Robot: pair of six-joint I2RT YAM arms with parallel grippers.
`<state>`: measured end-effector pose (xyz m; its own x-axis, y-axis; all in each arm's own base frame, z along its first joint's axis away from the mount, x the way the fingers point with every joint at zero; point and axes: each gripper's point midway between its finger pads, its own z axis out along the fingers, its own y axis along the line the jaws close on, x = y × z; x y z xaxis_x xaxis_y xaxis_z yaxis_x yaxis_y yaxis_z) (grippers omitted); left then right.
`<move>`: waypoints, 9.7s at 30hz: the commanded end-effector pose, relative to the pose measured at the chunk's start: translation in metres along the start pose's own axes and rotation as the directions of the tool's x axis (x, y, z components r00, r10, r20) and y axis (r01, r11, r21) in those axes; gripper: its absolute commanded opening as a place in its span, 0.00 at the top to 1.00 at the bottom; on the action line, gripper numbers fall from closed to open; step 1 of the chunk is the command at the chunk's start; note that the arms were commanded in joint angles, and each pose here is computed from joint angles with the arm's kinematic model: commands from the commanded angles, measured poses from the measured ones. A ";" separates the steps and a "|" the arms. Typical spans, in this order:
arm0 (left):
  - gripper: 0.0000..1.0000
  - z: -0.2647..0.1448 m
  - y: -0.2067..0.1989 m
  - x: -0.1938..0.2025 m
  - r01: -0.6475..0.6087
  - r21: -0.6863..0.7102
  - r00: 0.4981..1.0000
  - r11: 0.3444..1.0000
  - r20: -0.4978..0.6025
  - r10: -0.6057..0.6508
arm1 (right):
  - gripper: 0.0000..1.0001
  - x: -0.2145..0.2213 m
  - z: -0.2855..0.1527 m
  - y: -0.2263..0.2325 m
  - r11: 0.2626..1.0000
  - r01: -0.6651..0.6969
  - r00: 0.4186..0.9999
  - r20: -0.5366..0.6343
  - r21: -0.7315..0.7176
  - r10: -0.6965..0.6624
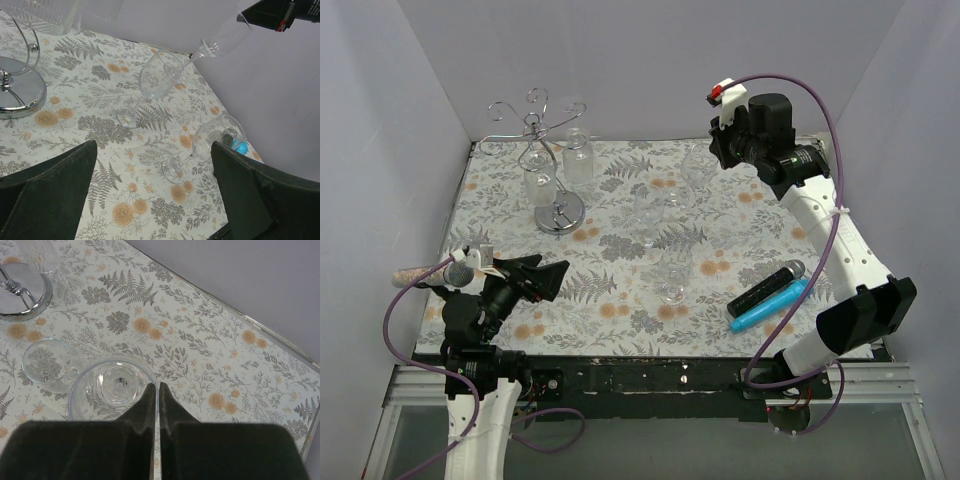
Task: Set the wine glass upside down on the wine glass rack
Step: Turn the wine glass upside down at the wine rack.
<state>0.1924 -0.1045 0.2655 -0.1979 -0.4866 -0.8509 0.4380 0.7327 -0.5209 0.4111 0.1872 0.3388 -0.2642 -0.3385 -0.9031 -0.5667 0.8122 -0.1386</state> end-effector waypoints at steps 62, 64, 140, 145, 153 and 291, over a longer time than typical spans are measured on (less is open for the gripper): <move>0.02 0.002 -0.004 0.000 0.004 0.024 1.000 1.000 -0.010 -0.003 | 0.99 -0.049 -0.047 0.008 0.999 0.014 0.986 0.167 -0.040 -0.007; 0.02 0.003 -0.004 0.000 0.004 0.024 1.000 1.000 -0.010 -0.003 | 0.99 -0.051 -0.048 0.009 0.999 0.014 0.985 0.173 -0.044 -0.006; 0.02 0.028 -0.041 0.004 0.386 0.133 0.906 0.913 -0.239 -0.348 | 0.99 -0.076 -0.103 0.047 0.975 0.057 0.961 0.276 -0.214 0.004; 0.02 0.040 -0.051 0.002 0.420 0.134 0.886 0.898 -0.278 -0.373 | 0.99 -0.078 -0.106 0.062 0.952 0.048 0.960 0.277 -0.302 0.039; 0.02 0.089 -0.086 0.036 0.451 0.013 0.848 0.893 -0.318 -0.424 | 0.99 -0.070 -0.101 0.074 0.929 0.027 0.965 0.254 -0.369 0.072; 1.00 0.003 -0.052 -0.066 0.078 -0.262 0.989 0.962 -0.103 -0.109 | 0.21 -0.014 -0.116 0.049 0.859 0.116 0.963 0.267 -0.498 0.025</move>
<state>0.1873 -0.1383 0.3219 -0.4285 -0.5329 -0.7297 0.1903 0.7363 -0.6494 0.2884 0.1803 0.3873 -0.0984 -0.1860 -0.9776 -0.9148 0.4036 0.0153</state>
